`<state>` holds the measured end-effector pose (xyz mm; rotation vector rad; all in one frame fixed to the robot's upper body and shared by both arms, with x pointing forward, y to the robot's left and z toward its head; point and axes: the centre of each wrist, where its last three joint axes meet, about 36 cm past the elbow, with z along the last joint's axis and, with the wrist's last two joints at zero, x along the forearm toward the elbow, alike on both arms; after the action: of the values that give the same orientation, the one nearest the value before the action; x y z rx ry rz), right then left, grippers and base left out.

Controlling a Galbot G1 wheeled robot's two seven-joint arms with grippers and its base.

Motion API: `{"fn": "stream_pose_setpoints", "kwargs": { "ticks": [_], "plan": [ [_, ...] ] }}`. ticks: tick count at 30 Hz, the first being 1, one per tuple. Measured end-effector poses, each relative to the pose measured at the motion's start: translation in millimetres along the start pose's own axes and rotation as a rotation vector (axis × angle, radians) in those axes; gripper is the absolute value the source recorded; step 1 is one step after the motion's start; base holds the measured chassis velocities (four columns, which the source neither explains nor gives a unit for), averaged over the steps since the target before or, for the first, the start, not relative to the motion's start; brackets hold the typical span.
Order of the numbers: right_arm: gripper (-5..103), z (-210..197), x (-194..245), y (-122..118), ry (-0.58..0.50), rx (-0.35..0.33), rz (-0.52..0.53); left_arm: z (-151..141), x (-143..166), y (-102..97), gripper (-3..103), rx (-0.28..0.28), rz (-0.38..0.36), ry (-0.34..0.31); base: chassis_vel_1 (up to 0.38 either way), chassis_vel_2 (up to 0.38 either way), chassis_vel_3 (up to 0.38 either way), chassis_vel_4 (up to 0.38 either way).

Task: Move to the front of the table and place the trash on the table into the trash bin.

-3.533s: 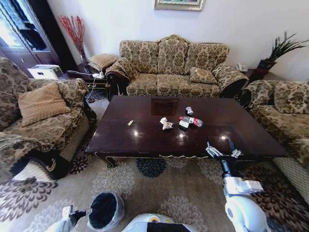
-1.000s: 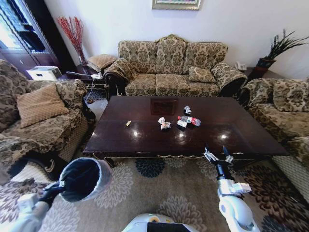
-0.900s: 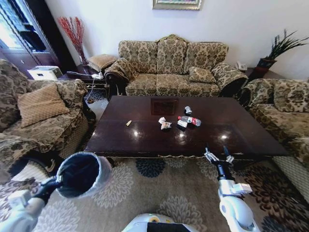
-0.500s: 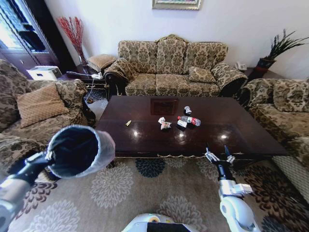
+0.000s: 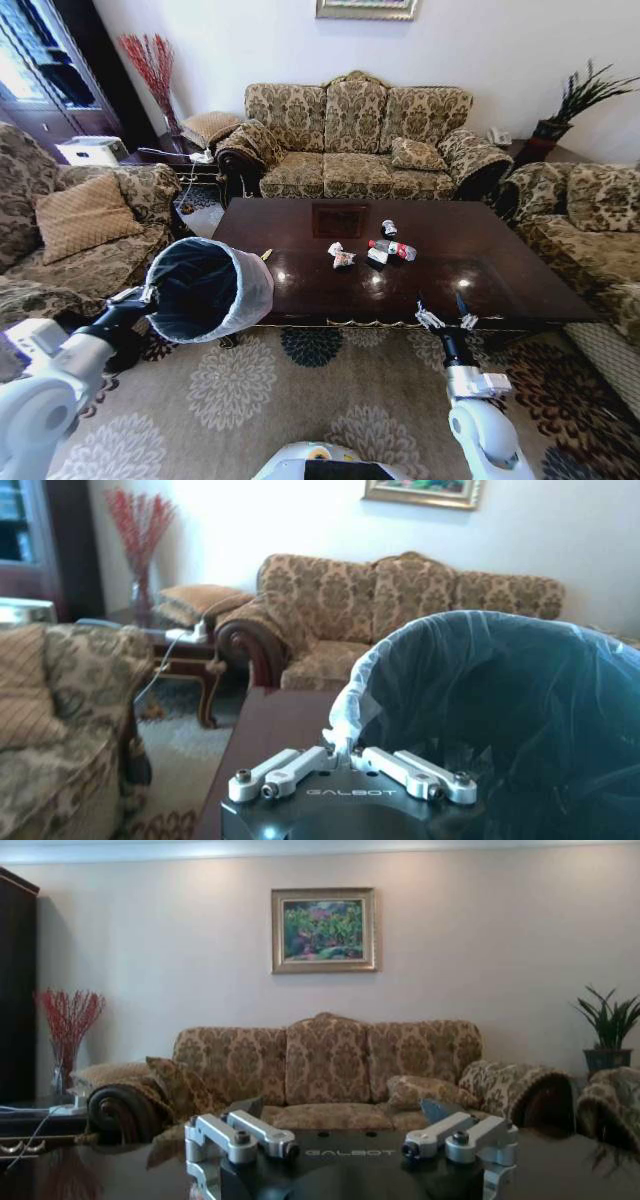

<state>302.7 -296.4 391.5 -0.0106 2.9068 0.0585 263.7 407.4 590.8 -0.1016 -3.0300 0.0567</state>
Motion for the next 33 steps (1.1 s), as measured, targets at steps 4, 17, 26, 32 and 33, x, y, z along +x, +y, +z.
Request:
{"fn": "stream_pose_setpoints", "kwargs": {
  "ticks": [4,17,26,32,33],
  "plan": [
    [100,1,1,5,0.0,-0.001,-0.004,-10,-7,11.4,0,-0.02,0.018,-0.008,0.075,0.072,-0.089,-0.083],
    [100,6,1,12,-0.004,0.039,0.025,-3,-14,22.0,0,-0.033,0.036,-0.106,0.205,0.209,-0.192,-0.208],
    [100,7,1,17,0.015,0.039,0.016,8,-13,7.8,0,0.0,0.074,-0.091,0.012,0.007,-0.003,-0.01],
    [100,11,-3,20,0.02,0.02,0.015,6,-20,5.2,0,0.018,0.103,-0.035,-0.057,-0.035,0.024,0.004],
    [100,11,-3,20,0.02,0.02,0.015,6,-20,5.2,0,0.018,0.103,-0.035,0.0,0.0,0.0,0.0]
  ]
}}
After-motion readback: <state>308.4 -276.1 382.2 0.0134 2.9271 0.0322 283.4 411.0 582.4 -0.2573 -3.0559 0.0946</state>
